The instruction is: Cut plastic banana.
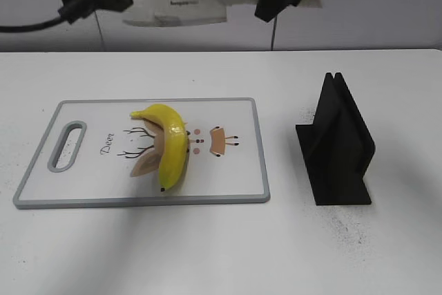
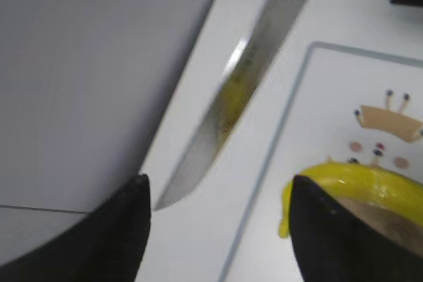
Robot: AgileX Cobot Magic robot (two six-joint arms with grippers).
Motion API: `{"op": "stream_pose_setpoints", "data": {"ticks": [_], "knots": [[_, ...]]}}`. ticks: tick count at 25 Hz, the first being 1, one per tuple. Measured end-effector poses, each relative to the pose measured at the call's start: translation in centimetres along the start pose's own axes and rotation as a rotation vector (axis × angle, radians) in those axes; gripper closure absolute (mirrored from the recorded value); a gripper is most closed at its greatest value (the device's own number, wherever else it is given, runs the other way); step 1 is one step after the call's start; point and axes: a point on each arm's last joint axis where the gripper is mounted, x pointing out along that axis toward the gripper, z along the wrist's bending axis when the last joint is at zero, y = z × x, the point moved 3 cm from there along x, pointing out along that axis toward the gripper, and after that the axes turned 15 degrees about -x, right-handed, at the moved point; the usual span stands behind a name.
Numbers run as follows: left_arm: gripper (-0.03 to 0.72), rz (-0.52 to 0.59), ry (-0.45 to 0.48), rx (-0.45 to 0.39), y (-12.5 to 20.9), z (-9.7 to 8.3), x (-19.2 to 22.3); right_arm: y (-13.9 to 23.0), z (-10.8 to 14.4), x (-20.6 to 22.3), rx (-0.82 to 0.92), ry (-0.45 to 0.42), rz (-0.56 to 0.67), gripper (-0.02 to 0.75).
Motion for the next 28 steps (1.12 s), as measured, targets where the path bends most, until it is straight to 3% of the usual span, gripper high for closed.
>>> {"op": "stream_pose_setpoints", "data": {"ticks": [5, 8, 10, 14, 18, 20, 24, 28], "knots": [[0.065, -0.162, -0.139, -0.041, -2.2, 1.4, -4.6, 0.5, -0.2, -0.1, 0.020, 0.006, 0.013, 0.577], [0.084, -0.225, -0.187, -0.170, -2.5, 2.1, -7.9, 0.5, -0.2, -0.1, 0.103, 0.007, 0.013, 0.577], [0.100, -0.236, -0.213, -0.310, -1.9, 2.6, -10.1, 0.5, -0.2, -0.1, 0.208, 0.007, 0.012, 0.577], [0.110, -0.120, -0.308, -0.571, 1.6, 4.0, -14.5, 0.5, -0.2, -0.2, 0.361, 0.011, 0.010, 0.577], [0.114, 0.157, -0.381, -0.868, 7.1, 4.0, -17.6, 0.2, -0.2, -1.0, 0.524, 0.023, 0.000, 0.577], [0.114, 0.247, -0.408, -0.953, 8.9, 4.0, -18.6, 0.0, -0.1, -1.7, 0.598, 0.034, -0.012, 0.577], [0.116, 0.270, -0.446, -1.017, 10.6, 3.1, -20.1, -0.2, 0.7, -3.8, 0.736, 0.054, -0.025, 0.577], [0.116, 0.248, -0.429, -1.030, 12.0, -0.4, -21.3, 0.5, 3.3, -5.5, 0.804, 0.036, 0.001, 0.577]]}}
